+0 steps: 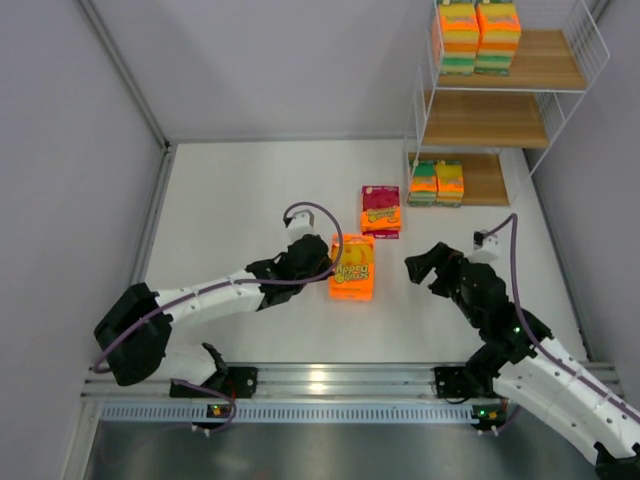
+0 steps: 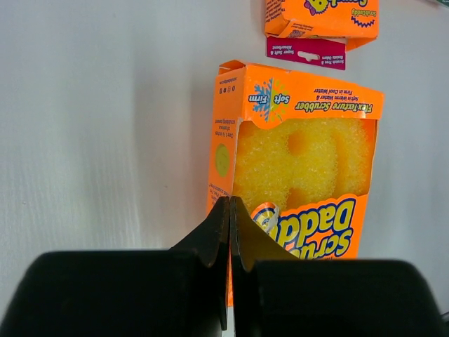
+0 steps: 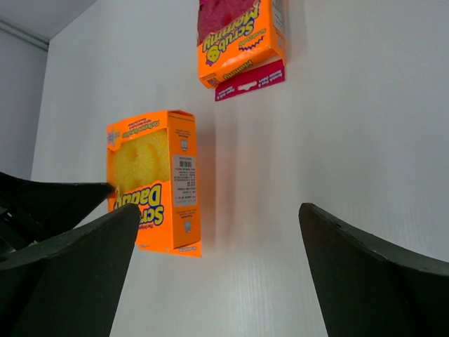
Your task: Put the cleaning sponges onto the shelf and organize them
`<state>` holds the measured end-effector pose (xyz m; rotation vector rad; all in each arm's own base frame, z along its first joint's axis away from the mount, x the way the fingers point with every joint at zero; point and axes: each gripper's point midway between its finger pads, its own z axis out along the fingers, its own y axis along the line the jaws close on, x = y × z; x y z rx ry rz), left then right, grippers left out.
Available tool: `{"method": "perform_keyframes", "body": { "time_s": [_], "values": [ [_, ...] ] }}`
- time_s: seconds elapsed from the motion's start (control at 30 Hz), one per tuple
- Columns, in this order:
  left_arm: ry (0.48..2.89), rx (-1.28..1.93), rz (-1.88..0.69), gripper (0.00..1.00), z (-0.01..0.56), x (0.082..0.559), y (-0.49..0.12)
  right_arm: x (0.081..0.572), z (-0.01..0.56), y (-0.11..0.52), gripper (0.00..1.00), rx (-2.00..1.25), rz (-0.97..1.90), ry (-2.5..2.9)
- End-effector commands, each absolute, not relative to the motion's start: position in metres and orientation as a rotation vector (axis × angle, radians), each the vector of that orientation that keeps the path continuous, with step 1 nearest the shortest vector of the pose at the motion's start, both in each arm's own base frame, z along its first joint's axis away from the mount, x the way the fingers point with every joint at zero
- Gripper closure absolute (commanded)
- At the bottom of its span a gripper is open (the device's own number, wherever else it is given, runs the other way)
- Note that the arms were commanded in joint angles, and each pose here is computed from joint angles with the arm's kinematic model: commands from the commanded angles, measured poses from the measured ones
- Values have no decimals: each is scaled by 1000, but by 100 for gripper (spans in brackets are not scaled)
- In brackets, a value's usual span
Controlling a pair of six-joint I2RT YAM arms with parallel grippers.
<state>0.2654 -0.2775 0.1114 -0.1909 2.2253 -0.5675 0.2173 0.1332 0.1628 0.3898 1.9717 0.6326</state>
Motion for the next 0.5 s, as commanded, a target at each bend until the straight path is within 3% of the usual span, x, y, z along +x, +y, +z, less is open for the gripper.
{"method": "perform_keyframes", "body": {
  "time_s": [0.0,0.1,0.23,0.37,0.47],
  "values": [
    [2177,-200,-589,100,128,273,-282,229,204,131,1,325,627,1825],
    [2159,-239,-603,100,132,271,-277,245,266,120,1,288,516,1729],
    [2152,-254,-553,100,131,271,-266,268,309,106,1,317,368,1677],
    [2121,-269,-509,100,140,278,-261,294,314,124,1,217,405,1779],
    [2115,-229,-519,100,154,288,-269,287,299,142,0,130,511,1811]
  ]
}}
